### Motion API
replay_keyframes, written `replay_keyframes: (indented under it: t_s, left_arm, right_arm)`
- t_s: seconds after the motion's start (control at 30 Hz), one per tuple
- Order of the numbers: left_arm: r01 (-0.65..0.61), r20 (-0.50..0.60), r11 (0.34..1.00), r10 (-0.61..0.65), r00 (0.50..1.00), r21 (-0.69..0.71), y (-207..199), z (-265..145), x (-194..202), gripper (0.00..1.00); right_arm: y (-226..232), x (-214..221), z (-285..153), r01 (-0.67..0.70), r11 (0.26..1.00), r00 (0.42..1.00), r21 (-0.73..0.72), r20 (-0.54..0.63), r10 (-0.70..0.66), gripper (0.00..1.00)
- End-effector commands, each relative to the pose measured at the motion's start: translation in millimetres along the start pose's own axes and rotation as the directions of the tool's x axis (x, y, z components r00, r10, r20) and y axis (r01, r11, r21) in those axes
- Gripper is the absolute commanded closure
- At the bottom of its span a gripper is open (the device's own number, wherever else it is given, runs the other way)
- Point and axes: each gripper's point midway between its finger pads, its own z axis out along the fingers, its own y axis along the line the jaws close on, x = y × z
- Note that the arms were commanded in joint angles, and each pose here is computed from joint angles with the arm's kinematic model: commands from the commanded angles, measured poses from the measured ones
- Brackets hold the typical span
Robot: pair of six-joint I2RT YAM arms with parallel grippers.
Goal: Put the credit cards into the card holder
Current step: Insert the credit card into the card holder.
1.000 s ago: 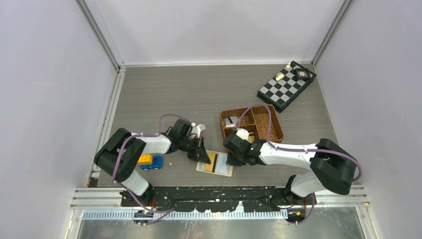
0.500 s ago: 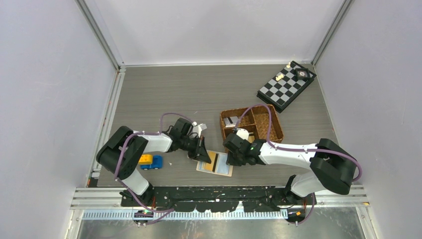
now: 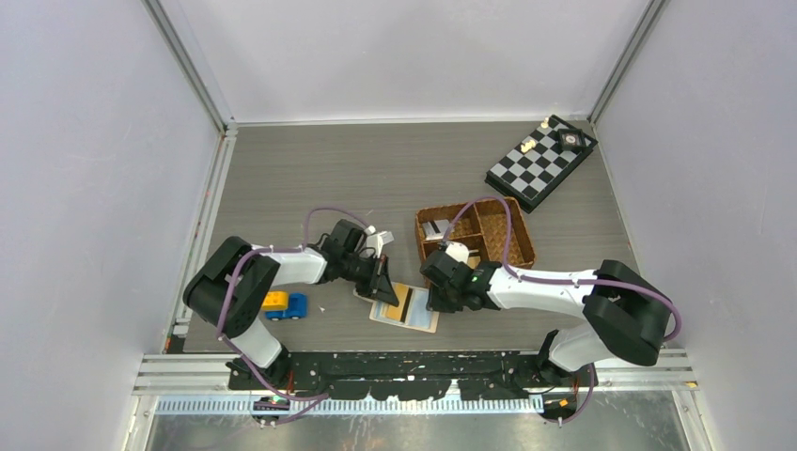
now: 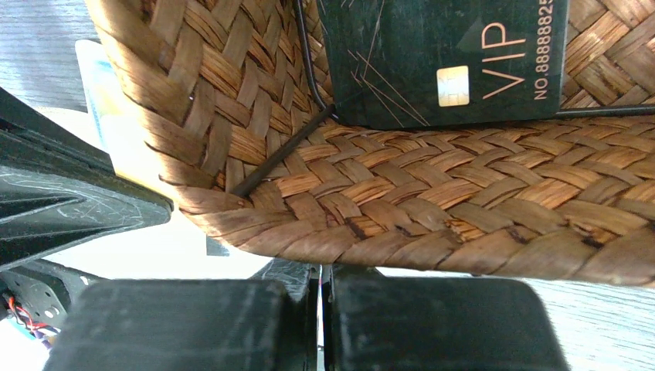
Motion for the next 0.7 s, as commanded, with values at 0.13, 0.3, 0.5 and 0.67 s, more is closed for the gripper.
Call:
replay_keyframes:
  t_s: [0.13, 0.3, 0.5, 0.67]
  left_arm:
    - [-0.026, -0.005, 0.997, 0.026, 1.000, -0.072, 15.9, 0.6, -2.0, 1.00]
    - [-0.034, 0.004, 0.996, 0.034, 0.999, -0.085, 15.4, -1.9, -3.8, 1.00]
    - [-0.063, 0.021, 0.992, 0.065, 0.998, -0.105, 12.4, -7.7, -8.6, 1.00]
    - [-0.064, 0.009, 0.992, 0.066, 0.998, -0.113, 14.2, -7.5, -7.1, 1.00]
  right_arm:
    - [-32.0, 13.8, 9.7, 0.028, 0.992, 0.999, 0.123, -0.043, -0.023, 1.00]
    - [-32.3, 14.3, 9.4, 0.028, 0.992, 0.999, 0.124, -0.044, -0.023, 1.00]
    - [-33.2, 14.8, 9.9, 0.026, 0.992, 0.999, 0.127, -0.047, -0.020, 1.00]
    - [-33.3, 15.4, 10.2, 0.026, 0.992, 0.999, 0.127, -0.050, -0.020, 1.00]
